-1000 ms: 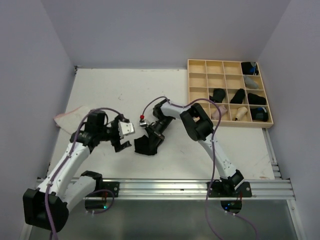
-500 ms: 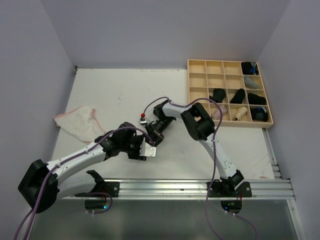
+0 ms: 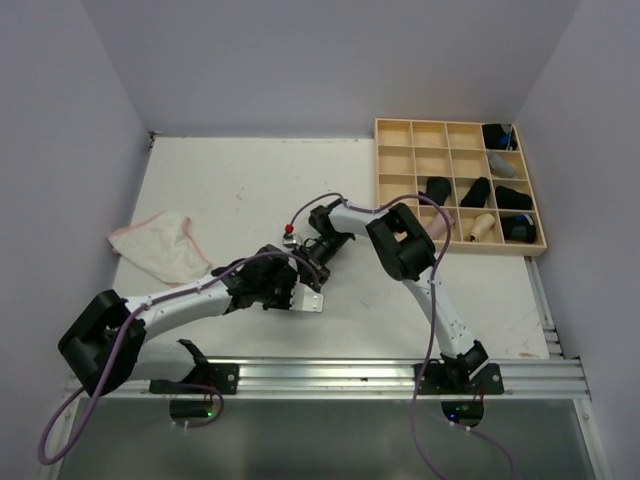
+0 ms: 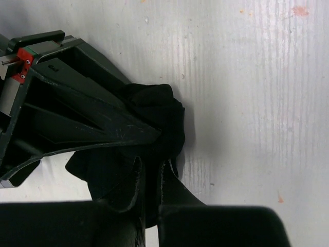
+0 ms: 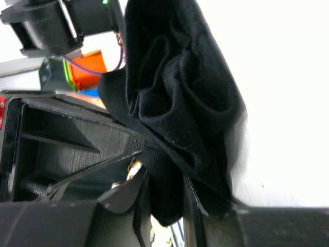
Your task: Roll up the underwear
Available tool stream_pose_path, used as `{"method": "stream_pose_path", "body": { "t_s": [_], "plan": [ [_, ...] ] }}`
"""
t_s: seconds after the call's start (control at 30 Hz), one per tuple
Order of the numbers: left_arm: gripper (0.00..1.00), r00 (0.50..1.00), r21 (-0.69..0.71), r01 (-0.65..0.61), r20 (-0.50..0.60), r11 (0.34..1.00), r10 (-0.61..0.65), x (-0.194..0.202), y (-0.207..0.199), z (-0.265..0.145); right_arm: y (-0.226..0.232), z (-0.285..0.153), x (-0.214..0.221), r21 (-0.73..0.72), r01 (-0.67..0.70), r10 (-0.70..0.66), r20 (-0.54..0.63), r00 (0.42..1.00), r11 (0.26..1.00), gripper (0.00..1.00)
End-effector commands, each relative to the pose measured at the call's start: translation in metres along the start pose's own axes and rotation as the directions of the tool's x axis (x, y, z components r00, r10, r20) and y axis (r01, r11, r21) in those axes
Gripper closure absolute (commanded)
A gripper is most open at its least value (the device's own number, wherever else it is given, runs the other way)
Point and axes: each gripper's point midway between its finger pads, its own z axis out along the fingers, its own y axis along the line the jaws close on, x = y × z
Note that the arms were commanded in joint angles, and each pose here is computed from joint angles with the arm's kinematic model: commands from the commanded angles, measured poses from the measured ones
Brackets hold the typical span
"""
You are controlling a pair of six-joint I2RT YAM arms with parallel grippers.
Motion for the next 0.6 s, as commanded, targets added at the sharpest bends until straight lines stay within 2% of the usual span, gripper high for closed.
{"method": "stream_pose_path", "body": {
  "t_s": [0.0, 0.07, 0.1, 0.2, 0.3, 0.5, 0.57],
  "plan": [
    [1.0, 0.981, 0.143, 0.147, -0.148, 0.979, -0.126, 0.031, -0.039, 0.004, -0.08, -0.013, 0.024, 0.333, -0.166, 0.179, -0.009, 0.984, 0.928, 0.73],
    [1.0, 0.969, 0.247, 0.22, -0.17, 0.944, -0.181, 0.036, -0.06, 0.004, -0.071, -0.023, 0.02, 0.341, -0.165, 0.167, 0.025, 0.986, 0.925, 0.54],
    [1.0, 0.957, 0.268, 0.263, -0.192, 0.927, -0.216, 0.04, -0.062, 0.001, -0.072, -0.025, 0.021, 0.346, -0.167, 0.164, 0.036, 0.986, 0.923, 0.49],
    [1.0, 0.906, 0.35, 0.411, -0.262, 0.842, -0.333, 0.052, -0.071, 0.004, -0.065, -0.04, 0.014, 0.371, -0.165, 0.14, 0.096, 0.986, 0.914, 0.48],
    [1.0, 0.858, 0.383, 0.512, -0.273, 0.769, -0.435, 0.055, -0.064, 0.0, -0.061, -0.054, 0.01, 0.417, -0.181, 0.127, 0.153, 0.98, 0.891, 0.44],
    [1.0, 0.793, 0.519, 0.602, -0.303, 0.607, -0.528, 0.055, -0.073, 0.001, -0.042, -0.095, -0.003, 0.505, -0.195, 0.034, 0.31, 0.95, 0.841, 0.41],
    [1.0, 0.787, 0.538, 0.607, -0.3, 0.585, -0.54, 0.056, -0.073, 0.003, -0.039, -0.116, -0.007, 0.522, -0.216, 0.013, 0.365, 0.931, 0.825, 0.4]
  ]
}}
